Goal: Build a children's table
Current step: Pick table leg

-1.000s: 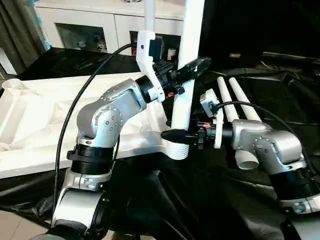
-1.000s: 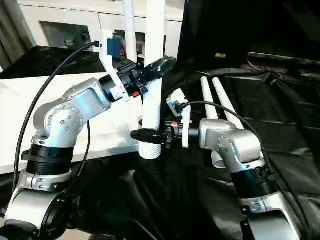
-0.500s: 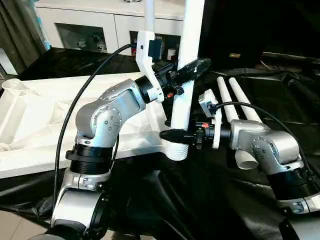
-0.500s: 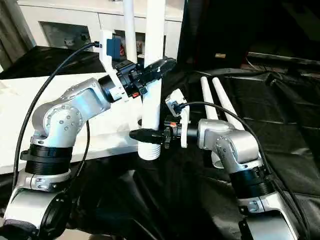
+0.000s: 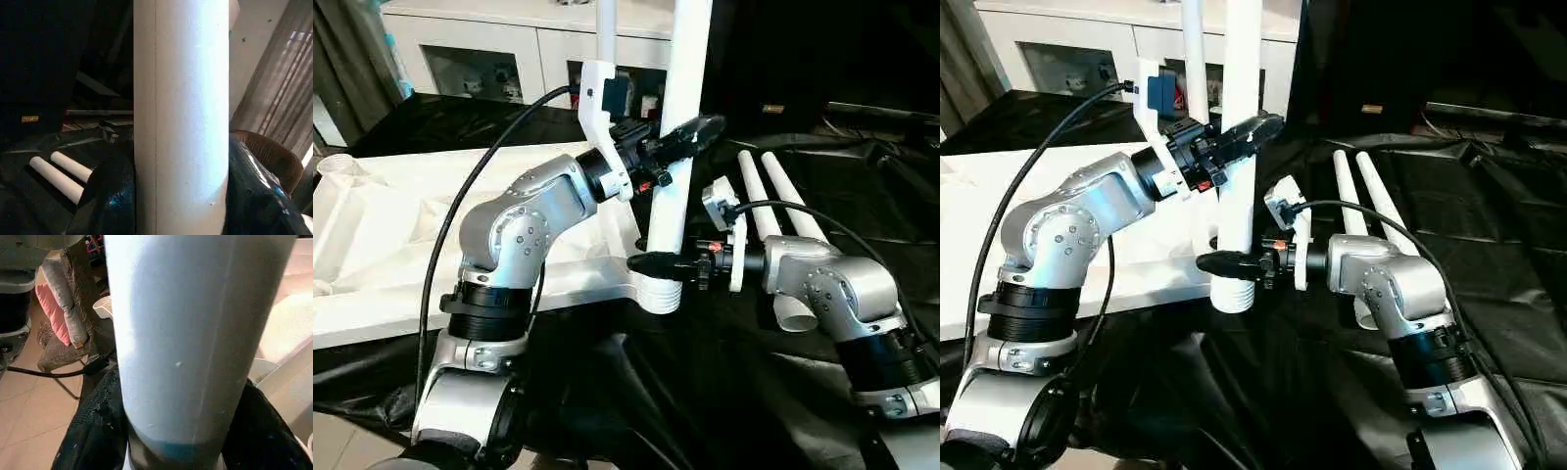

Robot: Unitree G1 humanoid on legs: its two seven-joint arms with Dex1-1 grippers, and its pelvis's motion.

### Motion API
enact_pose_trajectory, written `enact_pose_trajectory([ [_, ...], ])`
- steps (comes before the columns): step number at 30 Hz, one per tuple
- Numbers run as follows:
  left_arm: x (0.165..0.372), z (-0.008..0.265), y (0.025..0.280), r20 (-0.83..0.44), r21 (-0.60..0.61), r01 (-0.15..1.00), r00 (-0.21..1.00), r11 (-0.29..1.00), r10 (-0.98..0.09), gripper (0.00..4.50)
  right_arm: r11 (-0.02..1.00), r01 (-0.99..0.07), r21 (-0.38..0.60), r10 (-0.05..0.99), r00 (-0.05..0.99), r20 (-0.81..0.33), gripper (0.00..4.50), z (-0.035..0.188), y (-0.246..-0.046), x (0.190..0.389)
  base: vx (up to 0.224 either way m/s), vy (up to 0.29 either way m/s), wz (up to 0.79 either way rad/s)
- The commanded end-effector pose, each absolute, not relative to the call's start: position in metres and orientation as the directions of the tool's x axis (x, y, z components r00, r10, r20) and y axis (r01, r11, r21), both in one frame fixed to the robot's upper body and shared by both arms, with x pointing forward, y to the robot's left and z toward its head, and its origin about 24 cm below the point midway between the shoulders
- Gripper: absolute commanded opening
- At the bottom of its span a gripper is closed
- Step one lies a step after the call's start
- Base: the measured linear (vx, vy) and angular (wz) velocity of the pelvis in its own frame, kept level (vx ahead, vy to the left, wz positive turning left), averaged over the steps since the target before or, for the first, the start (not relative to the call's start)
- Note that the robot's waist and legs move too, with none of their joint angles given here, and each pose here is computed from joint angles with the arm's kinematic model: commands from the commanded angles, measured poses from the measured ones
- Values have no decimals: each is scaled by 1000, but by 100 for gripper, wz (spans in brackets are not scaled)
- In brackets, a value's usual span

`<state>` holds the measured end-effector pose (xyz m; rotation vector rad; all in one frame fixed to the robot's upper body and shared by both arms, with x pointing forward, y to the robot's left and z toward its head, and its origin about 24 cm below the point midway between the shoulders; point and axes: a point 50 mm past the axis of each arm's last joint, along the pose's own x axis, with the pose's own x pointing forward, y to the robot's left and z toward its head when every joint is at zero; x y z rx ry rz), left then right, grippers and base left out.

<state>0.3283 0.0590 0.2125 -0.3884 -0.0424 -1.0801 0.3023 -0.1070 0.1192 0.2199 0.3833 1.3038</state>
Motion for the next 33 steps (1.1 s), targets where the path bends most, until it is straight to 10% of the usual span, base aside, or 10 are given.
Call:
enact_pose_trajectory([
  [1,333,214,58,217,-314,847,505,430,-836,212,276,-896,348,960,237,-152,193,122,-110,305,0,0,0],
  [19,333,224,95,585,-450,844,526,293,-617,293,403,-855,326,905,425,-2,191,123,-105,317,0,0,0],
  [24,322,182,112,187,-82,898,439,432,-879,293,601,-776,191,793,609,-21,191,118,-117,332,0,0,0],
  [33,307,133,139,-245,112,950,311,292,-918,293,682,-722,119,727,687,2,191,112,-130,332,0,0,0],
])
